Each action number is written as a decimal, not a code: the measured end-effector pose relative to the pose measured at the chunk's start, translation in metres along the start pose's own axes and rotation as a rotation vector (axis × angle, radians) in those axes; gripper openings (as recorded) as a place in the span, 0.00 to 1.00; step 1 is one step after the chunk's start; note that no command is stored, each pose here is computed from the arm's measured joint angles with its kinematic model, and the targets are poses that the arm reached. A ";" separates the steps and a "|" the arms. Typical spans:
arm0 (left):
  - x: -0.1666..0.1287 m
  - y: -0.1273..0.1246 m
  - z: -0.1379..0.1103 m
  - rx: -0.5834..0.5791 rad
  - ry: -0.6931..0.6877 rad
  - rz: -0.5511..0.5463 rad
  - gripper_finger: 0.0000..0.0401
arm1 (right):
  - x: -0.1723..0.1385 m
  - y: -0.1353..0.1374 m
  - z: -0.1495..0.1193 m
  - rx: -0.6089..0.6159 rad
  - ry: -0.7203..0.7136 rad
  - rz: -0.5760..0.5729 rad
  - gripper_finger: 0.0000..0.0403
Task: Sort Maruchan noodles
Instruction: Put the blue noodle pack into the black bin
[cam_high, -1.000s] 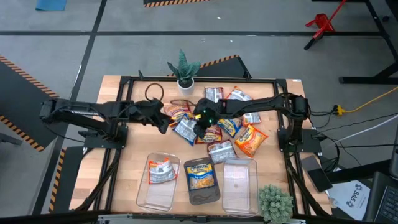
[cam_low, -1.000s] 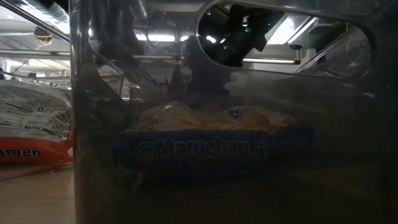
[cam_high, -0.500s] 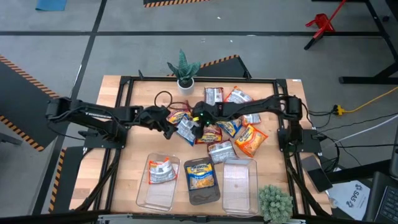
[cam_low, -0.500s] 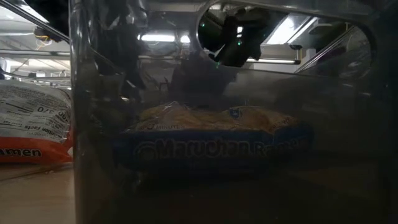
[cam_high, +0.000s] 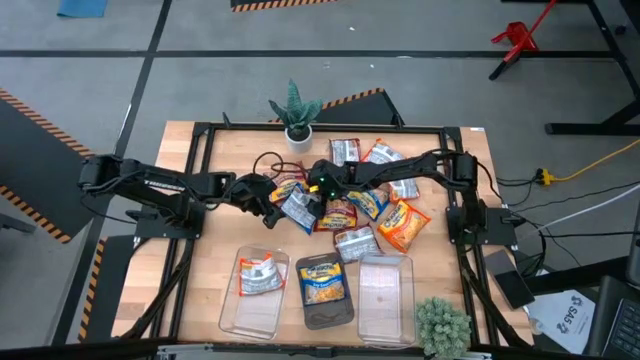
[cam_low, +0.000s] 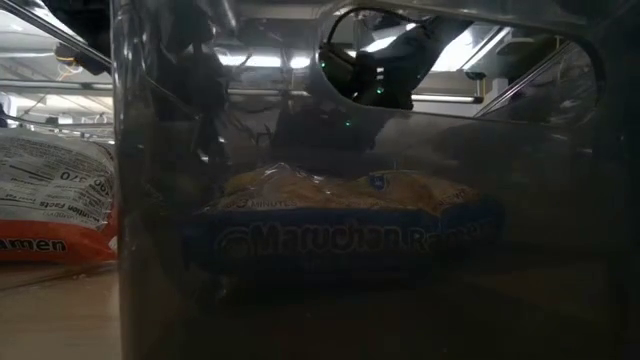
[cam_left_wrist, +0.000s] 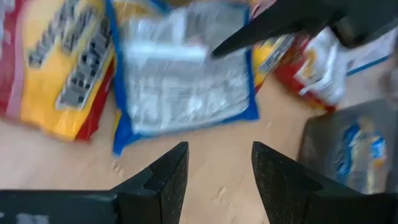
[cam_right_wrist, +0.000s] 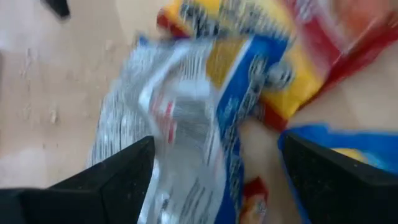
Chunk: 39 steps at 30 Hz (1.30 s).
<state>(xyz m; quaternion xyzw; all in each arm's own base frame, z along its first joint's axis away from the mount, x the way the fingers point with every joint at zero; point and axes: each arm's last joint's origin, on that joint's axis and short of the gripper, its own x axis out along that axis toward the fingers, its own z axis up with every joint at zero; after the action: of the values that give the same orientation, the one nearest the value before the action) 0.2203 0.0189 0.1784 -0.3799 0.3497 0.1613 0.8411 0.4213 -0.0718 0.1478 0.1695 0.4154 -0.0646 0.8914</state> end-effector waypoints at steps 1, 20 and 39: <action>0.002 0.000 0.000 0.000 0.010 -0.003 0.42 | 0.003 0.000 -0.001 -0.001 0.000 0.013 0.83; 0.049 0.020 -0.009 -0.026 0.128 0.107 0.42 | 0.025 -0.002 -0.011 0.041 0.045 0.116 0.83; 0.063 0.025 -0.008 -0.056 0.097 0.137 0.42 | 0.026 -0.002 -0.013 0.074 0.063 0.131 0.29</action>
<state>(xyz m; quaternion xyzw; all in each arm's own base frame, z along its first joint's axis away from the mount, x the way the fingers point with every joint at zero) 0.2474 0.0298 0.1161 -0.3859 0.4104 0.2095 0.7992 0.4279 -0.0684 0.1199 0.2312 0.4288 -0.0161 0.8732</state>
